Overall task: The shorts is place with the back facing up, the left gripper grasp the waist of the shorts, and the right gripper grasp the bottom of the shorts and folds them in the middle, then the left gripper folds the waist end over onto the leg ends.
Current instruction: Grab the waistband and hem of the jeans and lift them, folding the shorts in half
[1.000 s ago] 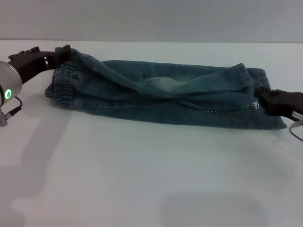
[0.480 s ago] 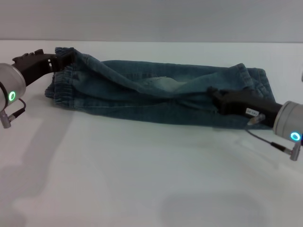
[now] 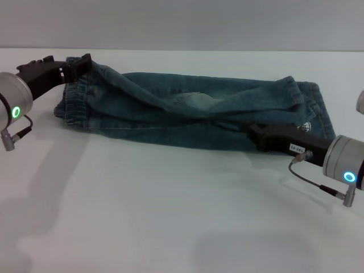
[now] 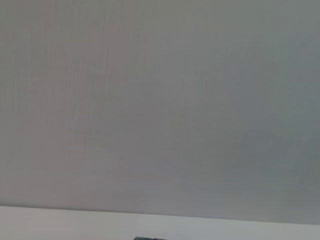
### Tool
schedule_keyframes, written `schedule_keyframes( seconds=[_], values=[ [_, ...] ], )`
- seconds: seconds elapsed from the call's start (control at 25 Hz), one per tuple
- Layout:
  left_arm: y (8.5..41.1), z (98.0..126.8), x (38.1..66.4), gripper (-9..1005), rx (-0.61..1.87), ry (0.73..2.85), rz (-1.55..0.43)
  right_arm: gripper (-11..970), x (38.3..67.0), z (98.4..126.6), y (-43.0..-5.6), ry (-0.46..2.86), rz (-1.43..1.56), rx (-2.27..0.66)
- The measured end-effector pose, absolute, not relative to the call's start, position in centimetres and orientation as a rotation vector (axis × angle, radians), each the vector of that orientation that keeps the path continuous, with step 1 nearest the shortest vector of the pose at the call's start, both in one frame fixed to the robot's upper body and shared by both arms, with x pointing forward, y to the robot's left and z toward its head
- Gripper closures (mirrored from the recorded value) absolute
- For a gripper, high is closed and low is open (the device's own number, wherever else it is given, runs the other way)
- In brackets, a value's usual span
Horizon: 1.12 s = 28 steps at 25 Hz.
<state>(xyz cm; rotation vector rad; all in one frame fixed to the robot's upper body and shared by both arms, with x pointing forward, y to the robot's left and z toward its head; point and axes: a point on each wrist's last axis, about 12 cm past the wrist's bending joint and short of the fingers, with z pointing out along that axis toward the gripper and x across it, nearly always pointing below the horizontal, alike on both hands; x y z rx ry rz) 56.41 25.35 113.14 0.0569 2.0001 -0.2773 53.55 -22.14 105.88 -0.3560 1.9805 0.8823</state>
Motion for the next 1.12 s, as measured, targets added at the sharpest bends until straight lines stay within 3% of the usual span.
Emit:
schedule_keyframes(
  seconds=[1.12],
  values=[
    [25.3, 112.8, 56.2, 177, 0.063, 2.012, -0.275, 959, 56.9, 105.5, -22.5, 2.02, 0.76, -0.345]
  ],
)
